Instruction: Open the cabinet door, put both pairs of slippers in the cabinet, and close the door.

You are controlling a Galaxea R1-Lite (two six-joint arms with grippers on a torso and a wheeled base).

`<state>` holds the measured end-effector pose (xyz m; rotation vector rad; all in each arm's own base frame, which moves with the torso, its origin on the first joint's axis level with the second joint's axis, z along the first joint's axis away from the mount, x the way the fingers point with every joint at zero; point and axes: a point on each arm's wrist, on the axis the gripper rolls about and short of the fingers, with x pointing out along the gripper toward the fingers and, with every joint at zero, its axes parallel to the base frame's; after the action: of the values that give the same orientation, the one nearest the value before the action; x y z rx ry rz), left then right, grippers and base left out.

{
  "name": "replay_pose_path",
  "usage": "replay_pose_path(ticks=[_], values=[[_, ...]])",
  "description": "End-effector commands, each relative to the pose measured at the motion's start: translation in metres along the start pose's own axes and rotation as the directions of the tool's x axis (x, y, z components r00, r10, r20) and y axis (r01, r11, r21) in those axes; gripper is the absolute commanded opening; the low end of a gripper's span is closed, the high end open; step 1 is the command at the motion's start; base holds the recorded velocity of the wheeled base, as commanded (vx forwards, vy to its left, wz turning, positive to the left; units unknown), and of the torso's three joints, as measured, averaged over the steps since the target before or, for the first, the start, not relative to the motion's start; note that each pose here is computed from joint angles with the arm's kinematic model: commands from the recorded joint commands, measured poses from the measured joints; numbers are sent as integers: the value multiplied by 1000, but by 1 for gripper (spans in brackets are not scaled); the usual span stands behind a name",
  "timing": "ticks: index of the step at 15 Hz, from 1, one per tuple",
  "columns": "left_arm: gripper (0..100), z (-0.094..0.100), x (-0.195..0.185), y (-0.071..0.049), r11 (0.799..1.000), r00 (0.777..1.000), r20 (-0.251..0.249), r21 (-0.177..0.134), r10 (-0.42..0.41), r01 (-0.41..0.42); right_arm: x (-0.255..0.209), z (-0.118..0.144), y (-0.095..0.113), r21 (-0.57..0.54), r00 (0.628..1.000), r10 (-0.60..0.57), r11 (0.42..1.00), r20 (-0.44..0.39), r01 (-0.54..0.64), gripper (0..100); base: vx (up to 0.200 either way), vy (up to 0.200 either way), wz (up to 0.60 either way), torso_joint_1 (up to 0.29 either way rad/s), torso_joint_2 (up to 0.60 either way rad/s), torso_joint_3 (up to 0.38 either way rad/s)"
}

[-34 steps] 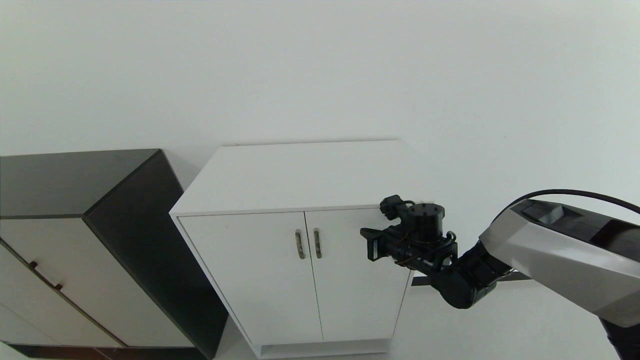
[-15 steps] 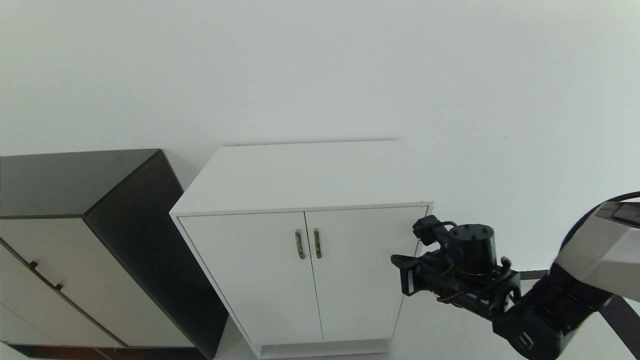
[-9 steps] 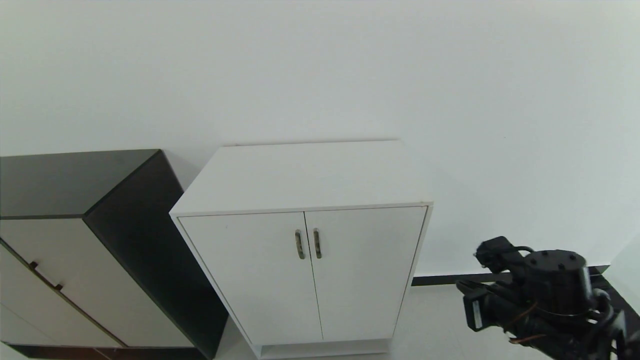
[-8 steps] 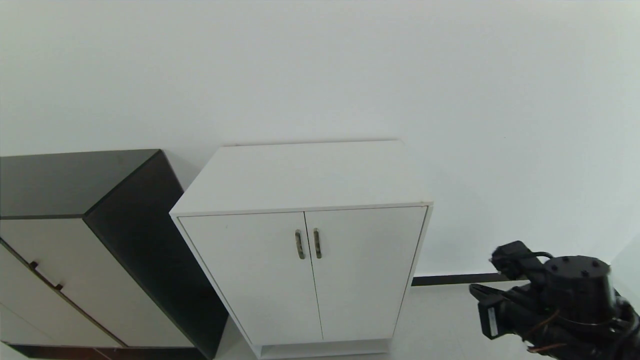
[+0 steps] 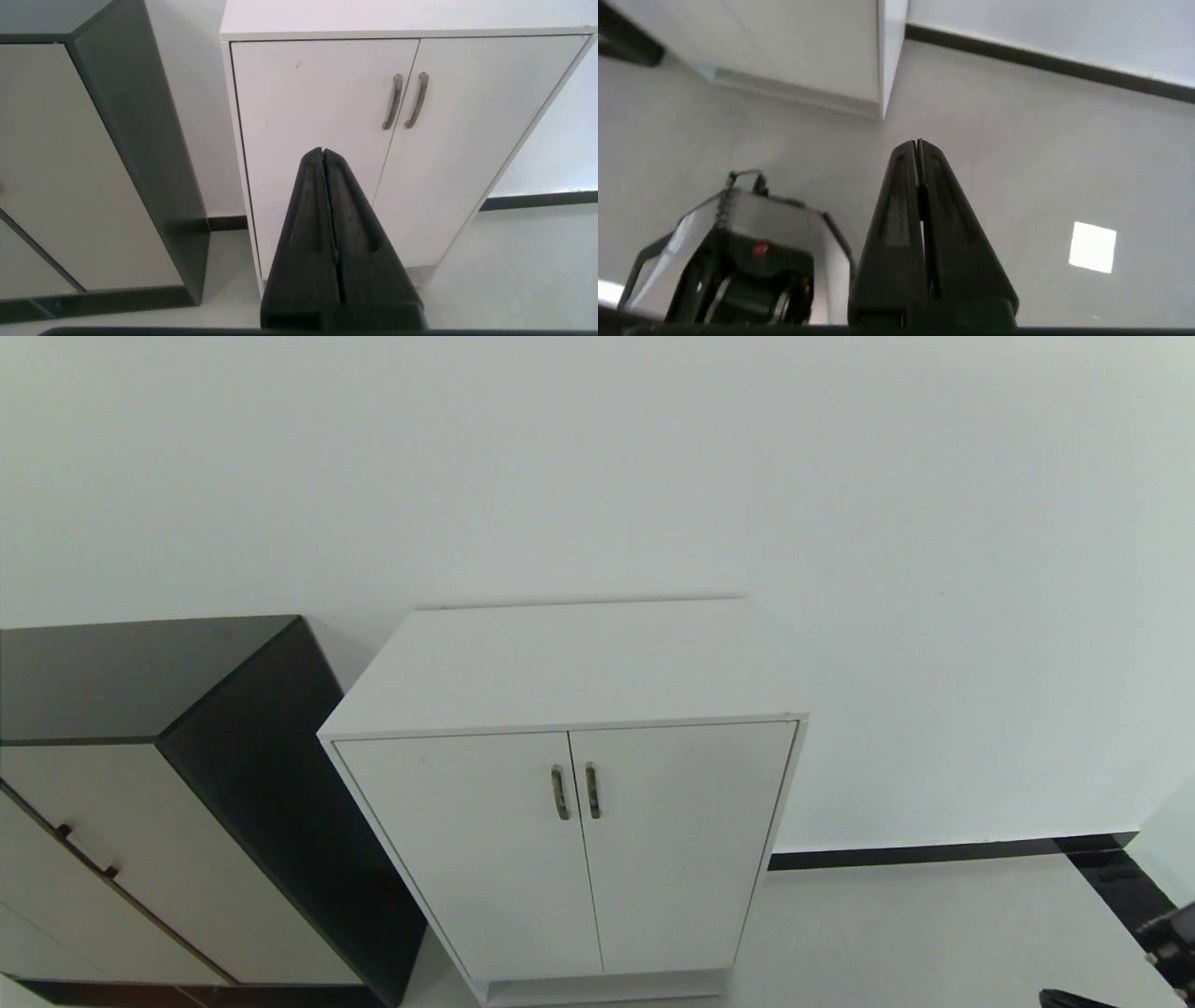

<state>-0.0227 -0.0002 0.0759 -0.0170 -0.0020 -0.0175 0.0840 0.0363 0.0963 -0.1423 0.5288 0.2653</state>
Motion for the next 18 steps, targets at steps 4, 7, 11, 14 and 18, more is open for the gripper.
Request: replay_pose_path(ticks=[4, 7, 11, 14, 18], values=[[0, 0, 0, 0, 1000, 1000, 1, 0, -1, 1, -58, -51, -6, -6, 968, 224, 974, 112, -225, 0, 0, 0, 0, 0, 0, 0], [0, 0, 0, 0, 1000, 1000, 1, 0, -1, 1, -62, -54, -7, 8, 963, 225, 973, 150, -229, 0, 0, 0, 0, 0, 0, 0], [0, 0, 0, 0, 1000, 1000, 1, -1, -1, 1, -62, -58, -8, -71, 972, 173, 984, 157, -164, 0, 0, 0, 0, 0, 0, 0], [0, 0, 0, 0, 1000, 1000, -1, -1, -1, 1, -68, -62, -10, 54, 973, -37, 998, 230, 26, 0, 0, 0, 0, 0, 0, 0], [0, 0, 0, 0, 1000, 1000, 1, -1, -1, 1, -78, -69, -7, 119, 911, -177, 983, 373, 142, 0, 0, 0, 0, 0, 0, 0]])
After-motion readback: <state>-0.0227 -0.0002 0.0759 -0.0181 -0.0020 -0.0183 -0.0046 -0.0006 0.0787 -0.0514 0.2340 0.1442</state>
